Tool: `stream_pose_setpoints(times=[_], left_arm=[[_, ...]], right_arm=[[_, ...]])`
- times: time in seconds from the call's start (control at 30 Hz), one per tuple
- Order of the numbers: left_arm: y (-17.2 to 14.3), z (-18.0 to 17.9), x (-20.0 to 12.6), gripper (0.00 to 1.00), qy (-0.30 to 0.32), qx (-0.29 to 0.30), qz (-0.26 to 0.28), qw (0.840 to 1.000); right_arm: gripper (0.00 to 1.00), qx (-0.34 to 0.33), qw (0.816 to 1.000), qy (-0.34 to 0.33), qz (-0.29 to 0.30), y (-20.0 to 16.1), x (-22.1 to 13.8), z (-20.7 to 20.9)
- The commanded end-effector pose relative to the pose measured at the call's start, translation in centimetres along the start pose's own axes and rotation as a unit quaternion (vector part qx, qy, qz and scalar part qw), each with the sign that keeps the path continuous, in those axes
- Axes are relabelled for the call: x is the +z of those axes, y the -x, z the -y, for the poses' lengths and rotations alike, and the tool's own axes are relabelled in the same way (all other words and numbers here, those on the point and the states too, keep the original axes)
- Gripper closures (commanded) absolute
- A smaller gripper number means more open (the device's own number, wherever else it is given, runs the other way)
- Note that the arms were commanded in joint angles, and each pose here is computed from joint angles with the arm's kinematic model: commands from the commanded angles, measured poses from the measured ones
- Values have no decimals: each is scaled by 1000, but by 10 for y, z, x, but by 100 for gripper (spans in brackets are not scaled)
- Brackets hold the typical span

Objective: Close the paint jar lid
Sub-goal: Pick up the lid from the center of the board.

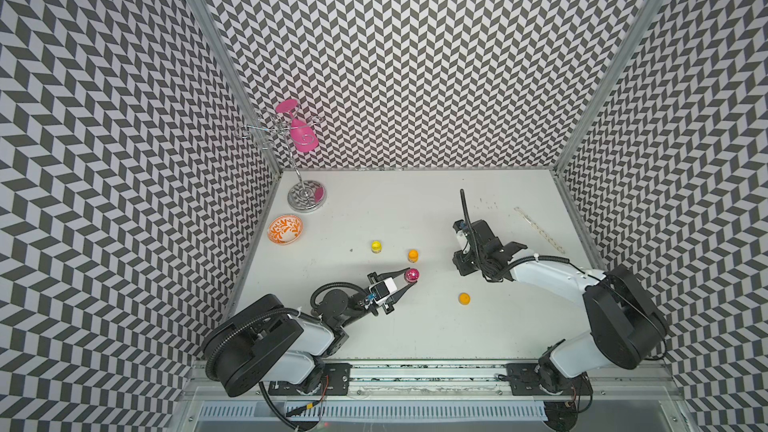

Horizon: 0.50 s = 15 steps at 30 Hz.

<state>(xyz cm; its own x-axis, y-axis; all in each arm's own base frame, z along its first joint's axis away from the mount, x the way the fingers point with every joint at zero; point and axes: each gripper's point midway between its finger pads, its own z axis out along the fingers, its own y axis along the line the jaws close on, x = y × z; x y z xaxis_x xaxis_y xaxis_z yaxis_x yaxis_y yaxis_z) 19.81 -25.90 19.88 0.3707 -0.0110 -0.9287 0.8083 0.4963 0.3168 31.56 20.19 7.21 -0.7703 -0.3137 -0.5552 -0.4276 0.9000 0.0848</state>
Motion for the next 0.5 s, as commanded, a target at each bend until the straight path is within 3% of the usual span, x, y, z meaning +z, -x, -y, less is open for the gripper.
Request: stream_pose_setpoints(times=[0.0,0.2,0.33,0.47], left_arm=[[28,-27,-2,69,49,-19,60,997],[15,-61,-12,69,118,-74,56,989],[8,-71,-15,69,153,-68,36,985],[6,-76,-19,69,170,-49,22,984]], right_arm=[[70,-22,999,34,30,28,-17,-20],[71,-61,994,64,64,72,-43,-56],[71,-84,988,96,93,95,-55,-80],[72,-110,977,136,126,93,-59,-102]])
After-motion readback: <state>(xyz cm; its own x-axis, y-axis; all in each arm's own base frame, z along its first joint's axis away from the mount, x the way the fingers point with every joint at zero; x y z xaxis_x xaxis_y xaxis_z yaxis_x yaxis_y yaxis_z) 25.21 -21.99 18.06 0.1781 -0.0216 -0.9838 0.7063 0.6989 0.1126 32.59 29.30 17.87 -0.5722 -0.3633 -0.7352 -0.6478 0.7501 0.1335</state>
